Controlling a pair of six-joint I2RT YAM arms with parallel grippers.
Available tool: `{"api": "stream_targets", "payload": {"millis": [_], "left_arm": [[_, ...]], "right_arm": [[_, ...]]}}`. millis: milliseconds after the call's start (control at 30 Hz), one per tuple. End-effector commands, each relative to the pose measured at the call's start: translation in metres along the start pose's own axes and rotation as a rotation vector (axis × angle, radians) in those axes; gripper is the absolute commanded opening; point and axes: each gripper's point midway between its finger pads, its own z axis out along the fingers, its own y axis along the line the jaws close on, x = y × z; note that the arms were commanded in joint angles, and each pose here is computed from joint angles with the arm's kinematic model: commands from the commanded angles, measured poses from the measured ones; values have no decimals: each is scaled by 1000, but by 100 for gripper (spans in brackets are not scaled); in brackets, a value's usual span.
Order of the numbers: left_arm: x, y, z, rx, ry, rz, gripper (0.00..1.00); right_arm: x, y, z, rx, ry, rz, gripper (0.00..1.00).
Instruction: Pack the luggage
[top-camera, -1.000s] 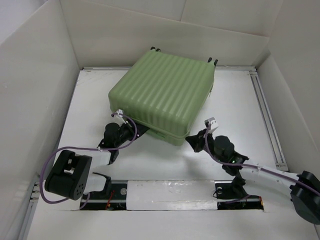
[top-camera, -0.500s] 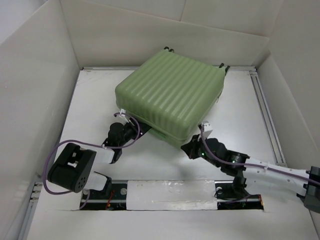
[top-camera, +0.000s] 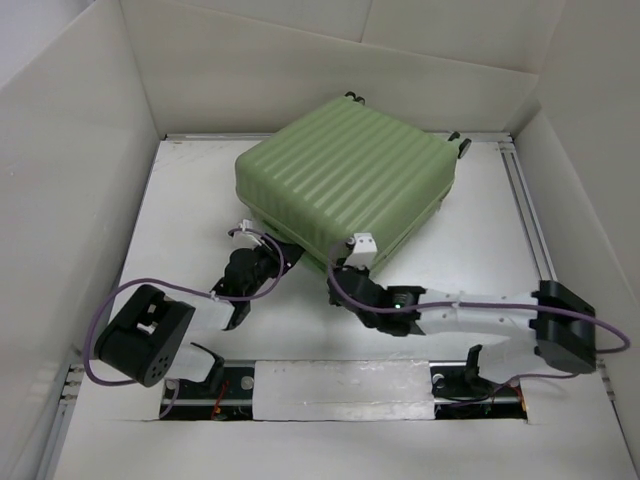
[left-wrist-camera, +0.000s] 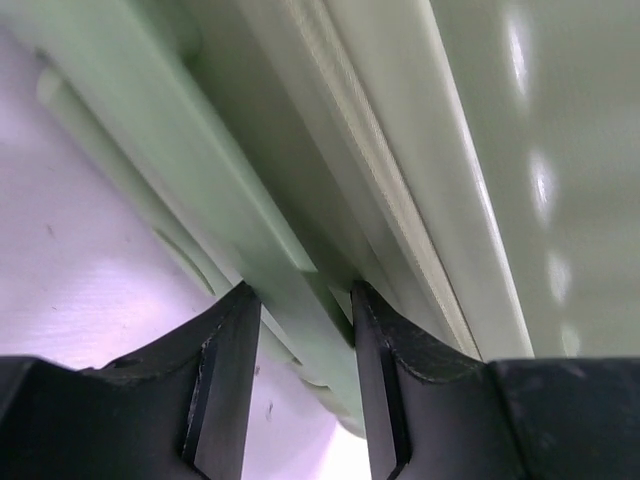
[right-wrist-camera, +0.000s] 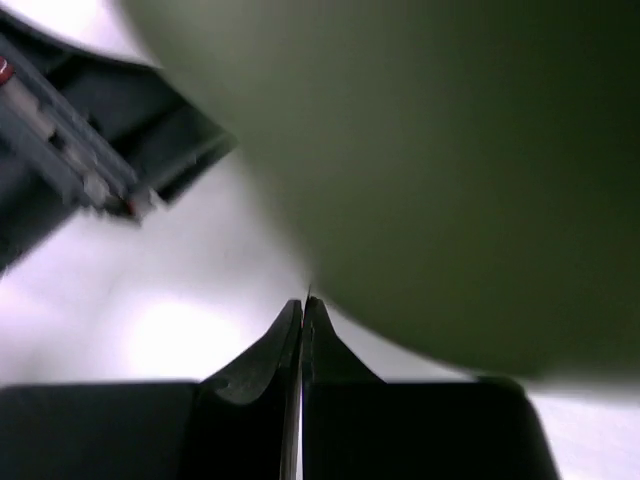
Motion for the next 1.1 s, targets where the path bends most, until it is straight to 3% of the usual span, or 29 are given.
{"api": "stream_targets", "payload": {"millis": [0,133,300,500,533,567,600,633,700,733,867,967,1033,1067], "left_arm": [[38,-68,-17,274,152,50,0],[37,-73,-26,312,148,91,0],[36,-66,-36,275,153,146,0],[30,-88,-53,341,158,193,3],[32,-92,-59,362,168,181,11],[32,-95,-63,372,175,172,22],[26,-105,-71,405,153,176,47],[27,-102,-75,385,167,174,57],[8,-116,-88,406,86,215,68],[8,-104,-90,337,90,225,71],[-50,-126,-118,279,-142,259,84],[-87,-132,-110,167,-232,278,86],[-111,-167,-105,197,-246,292,87],[-119,-157,-82,122,-225,290,87]], "right_arm": [[-21,136,-6,-357,13,142,0],[-45,178,15,-376,-57,100,0],[-42,179,14,-372,-36,90,0],[-18,104,-24,-302,-24,118,0],[-34,100,-42,-333,-45,175,2],[-31,94,-50,-340,-38,180,13],[-30,92,-57,-365,-24,182,30],[-35,88,-67,-382,-24,189,52],[-29,77,-74,-358,20,143,58],[-35,79,-81,-367,26,143,61],[-54,64,-110,-358,13,125,65],[-80,42,-116,-278,-66,144,60],[-103,18,-111,-198,-110,138,31],[-122,15,-115,-194,-139,157,17]]}}
